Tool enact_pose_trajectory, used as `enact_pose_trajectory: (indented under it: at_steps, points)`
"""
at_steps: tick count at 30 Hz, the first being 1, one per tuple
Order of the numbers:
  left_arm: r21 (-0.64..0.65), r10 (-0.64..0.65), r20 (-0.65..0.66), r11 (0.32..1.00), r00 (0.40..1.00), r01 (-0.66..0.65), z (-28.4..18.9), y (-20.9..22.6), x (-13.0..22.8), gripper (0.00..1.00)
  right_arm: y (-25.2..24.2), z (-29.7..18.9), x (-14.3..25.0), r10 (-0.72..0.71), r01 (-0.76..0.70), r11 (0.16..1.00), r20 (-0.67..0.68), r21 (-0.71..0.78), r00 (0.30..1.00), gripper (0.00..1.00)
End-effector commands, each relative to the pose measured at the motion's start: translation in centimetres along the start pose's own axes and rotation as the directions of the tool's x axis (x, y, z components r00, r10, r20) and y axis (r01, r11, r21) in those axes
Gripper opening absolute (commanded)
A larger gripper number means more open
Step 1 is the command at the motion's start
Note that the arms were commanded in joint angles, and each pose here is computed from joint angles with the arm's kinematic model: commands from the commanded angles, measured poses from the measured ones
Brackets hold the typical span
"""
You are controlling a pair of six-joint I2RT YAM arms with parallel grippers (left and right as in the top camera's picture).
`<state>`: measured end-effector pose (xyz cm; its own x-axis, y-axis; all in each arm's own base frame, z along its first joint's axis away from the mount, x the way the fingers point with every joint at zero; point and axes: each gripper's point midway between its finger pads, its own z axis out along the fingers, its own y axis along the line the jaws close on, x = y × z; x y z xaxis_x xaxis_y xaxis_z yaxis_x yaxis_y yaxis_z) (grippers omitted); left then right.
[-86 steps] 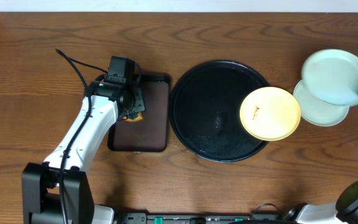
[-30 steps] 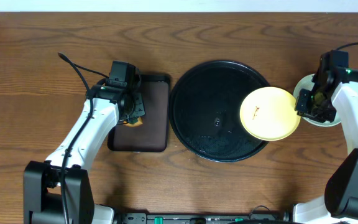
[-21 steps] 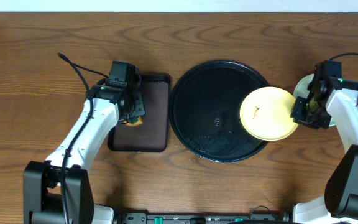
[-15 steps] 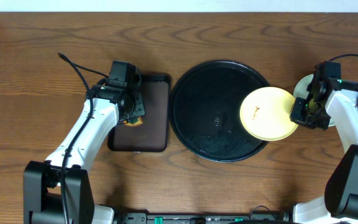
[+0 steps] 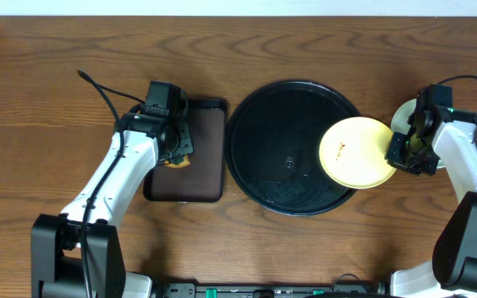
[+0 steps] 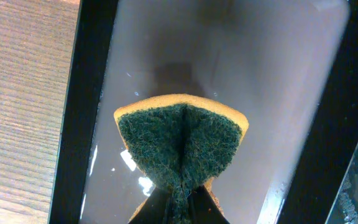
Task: Clean dirty plates on tray and stack at the side
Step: 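Move right gripper to the yellow plate rim and grip it, then drag the yellow plate to the center of the round tray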
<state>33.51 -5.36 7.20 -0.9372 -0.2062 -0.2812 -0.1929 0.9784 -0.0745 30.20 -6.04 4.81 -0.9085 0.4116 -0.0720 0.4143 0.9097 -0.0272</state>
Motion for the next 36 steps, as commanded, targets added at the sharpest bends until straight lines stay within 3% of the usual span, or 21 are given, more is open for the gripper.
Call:
enact_pose_trajectory:
  at_steps: [1,7,13,21,25,36]
  points:
    - [-0.009,-0.005,0.003,1.0,1.0,0.005,0.1,0.2,-0.1,0.08,0.4,0.2,0.1,-0.011,0.011,1.0,0.0,0.003,1.0,0.14]
    - [-0.009,-0.004,0.003,1.0,1.0,0.004,0.1,0.2,-0.1,0.08,0.5,0.6,0.1,-0.011,0.011,1.0,0.011,0.0,1.0,0.15]
    - [-0.009,-0.005,0.003,1.0,1.0,0.005,0.1,0.2,-0.1,0.08,0.8,0.9,-0.2,-0.011,0.011,1.0,0.024,-0.015,1.0,0.01]
    - [-0.008,-0.005,0.007,1.0,1.0,0.005,0.1,0.2,-0.2,0.08,7.1,-1.9,-2.3,-0.064,0.093,0.928,0.092,-0.359,0.994,0.01]
    - [-0.008,-0.005,0.007,1.0,1.0,0.005,0.1,0.2,-0.2,0.08,9.0,-2.8,-3.1,-0.07,0.121,0.883,0.128,-0.453,0.989,0.01]
    - [0.004,0.009,0.035,1.0,0.999,-0.009,0.1,-0.1,-0.9,0.07,11.4,-0.4,-2.3,-0.215,0.281,0.914,0.237,-0.294,0.948,0.01]
